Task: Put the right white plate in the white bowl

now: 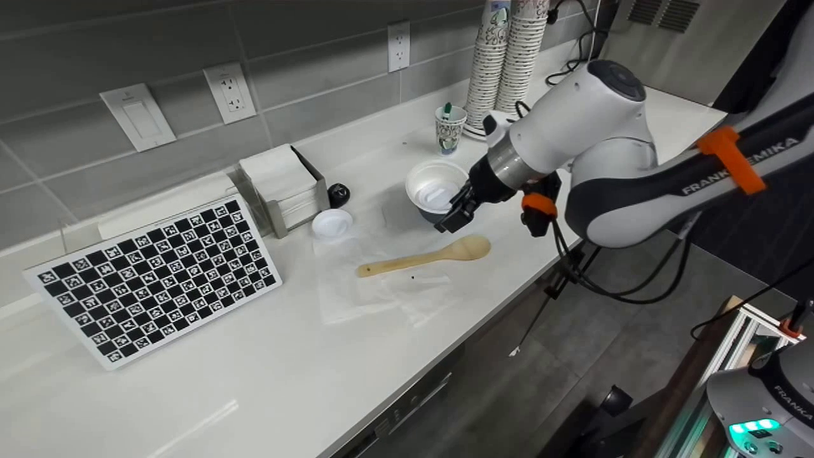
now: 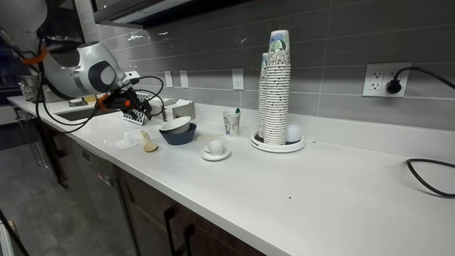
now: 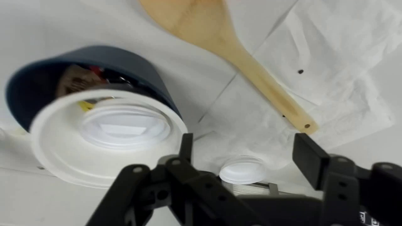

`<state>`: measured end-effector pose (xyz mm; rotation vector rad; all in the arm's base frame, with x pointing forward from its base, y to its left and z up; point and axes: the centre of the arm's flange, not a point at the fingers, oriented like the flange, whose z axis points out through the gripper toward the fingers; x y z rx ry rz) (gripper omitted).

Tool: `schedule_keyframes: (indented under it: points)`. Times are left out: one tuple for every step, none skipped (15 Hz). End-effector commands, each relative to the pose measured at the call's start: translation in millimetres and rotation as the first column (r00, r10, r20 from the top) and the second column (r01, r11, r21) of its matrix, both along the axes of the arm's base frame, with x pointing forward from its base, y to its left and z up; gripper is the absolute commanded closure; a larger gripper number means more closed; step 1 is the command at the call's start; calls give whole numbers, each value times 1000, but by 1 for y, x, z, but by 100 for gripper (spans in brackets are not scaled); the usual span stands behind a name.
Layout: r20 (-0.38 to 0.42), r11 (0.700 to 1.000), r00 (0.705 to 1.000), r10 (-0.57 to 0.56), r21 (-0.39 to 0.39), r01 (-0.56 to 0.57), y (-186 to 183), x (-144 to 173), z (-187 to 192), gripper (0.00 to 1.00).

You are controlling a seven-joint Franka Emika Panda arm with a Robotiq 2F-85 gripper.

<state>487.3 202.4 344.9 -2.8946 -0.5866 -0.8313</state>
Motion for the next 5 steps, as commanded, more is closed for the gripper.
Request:
schedule_keyframes:
  points:
    - [43, 982, 981, -187, 45, 185, -44, -76, 28, 0]
    - [59, 971, 970, -235, 67, 231, -53, -91, 33, 0]
    - [78, 959, 959, -272, 106, 264, -61, -105, 39, 0]
    - [32, 979, 980, -196, 69, 194, -47, -51, 21, 0]
    - [40, 976, 977, -207, 71, 204, -52, -61, 24, 0]
